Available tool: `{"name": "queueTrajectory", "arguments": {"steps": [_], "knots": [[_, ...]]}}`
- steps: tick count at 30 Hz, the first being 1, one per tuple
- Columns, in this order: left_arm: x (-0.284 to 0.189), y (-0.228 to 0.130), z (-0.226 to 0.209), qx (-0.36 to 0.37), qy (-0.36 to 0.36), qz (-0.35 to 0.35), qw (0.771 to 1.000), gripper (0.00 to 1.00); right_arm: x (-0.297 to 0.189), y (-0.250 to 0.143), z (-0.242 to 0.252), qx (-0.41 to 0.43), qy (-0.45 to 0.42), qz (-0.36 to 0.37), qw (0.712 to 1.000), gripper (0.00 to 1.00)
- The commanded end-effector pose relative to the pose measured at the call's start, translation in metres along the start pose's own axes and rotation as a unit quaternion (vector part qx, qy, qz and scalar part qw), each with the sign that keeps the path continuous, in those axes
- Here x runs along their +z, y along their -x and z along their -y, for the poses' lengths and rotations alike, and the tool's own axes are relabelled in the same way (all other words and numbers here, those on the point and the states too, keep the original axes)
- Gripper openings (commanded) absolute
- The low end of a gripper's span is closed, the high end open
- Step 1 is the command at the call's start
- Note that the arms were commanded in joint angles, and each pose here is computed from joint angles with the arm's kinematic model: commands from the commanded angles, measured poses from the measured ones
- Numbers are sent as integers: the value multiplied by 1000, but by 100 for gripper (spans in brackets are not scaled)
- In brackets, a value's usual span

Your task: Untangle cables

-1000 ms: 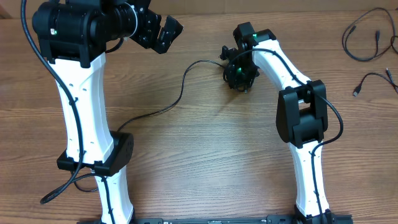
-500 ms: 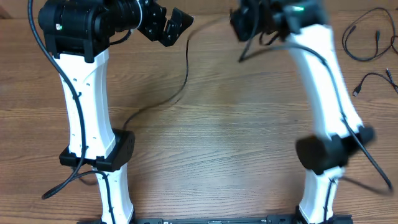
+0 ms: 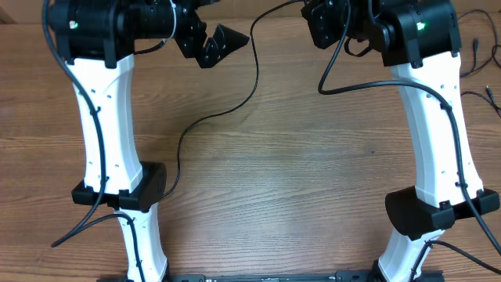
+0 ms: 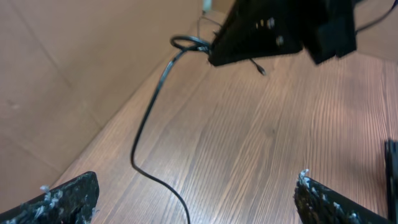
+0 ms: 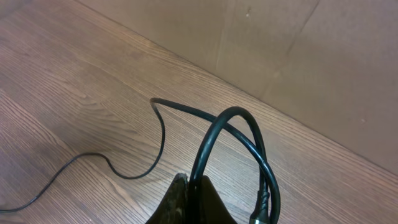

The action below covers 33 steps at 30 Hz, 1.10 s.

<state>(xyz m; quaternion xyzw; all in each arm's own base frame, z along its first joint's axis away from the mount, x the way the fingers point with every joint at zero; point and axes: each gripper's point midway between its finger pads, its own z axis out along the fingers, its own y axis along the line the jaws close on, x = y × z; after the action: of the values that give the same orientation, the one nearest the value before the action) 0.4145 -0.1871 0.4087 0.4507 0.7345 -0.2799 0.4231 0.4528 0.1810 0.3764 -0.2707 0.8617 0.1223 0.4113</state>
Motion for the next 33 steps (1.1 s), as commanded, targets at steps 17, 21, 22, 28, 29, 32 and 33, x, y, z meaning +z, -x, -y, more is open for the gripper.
{"name": "queueTrajectory", "arguments": {"steps": [17, 21, 22, 28, 29, 32, 33], "knots": [[79, -34, -36, 68, -38, -8, 997, 93, -60, 20, -25, -11, 39, 59, 997, 4], [86, -24, -32, 83, -38, 3, 996, 13, -60, 17, -26, -9, 40, 54, 998, 4], [87, -21, -31, 82, -38, 7, 996, 4, -60, 17, -26, -9, 40, 53, 998, 4], [92, -13, -25, 89, -44, 20, 995, 4, -60, 14, -26, -7, 41, 47, 998, 4], [92, -12, -24, 88, -48, 23, 995, 4, -60, 13, -26, -7, 41, 46, 998, 4], [90, -9, -20, 87, -61, 33, 994, 5, -60, 12, -26, -6, 42, 43, 998, 4], [89, -10, -22, 85, -59, 31, 994, 5, -60, 12, -26, -6, 41, 43, 998, 4]]}}
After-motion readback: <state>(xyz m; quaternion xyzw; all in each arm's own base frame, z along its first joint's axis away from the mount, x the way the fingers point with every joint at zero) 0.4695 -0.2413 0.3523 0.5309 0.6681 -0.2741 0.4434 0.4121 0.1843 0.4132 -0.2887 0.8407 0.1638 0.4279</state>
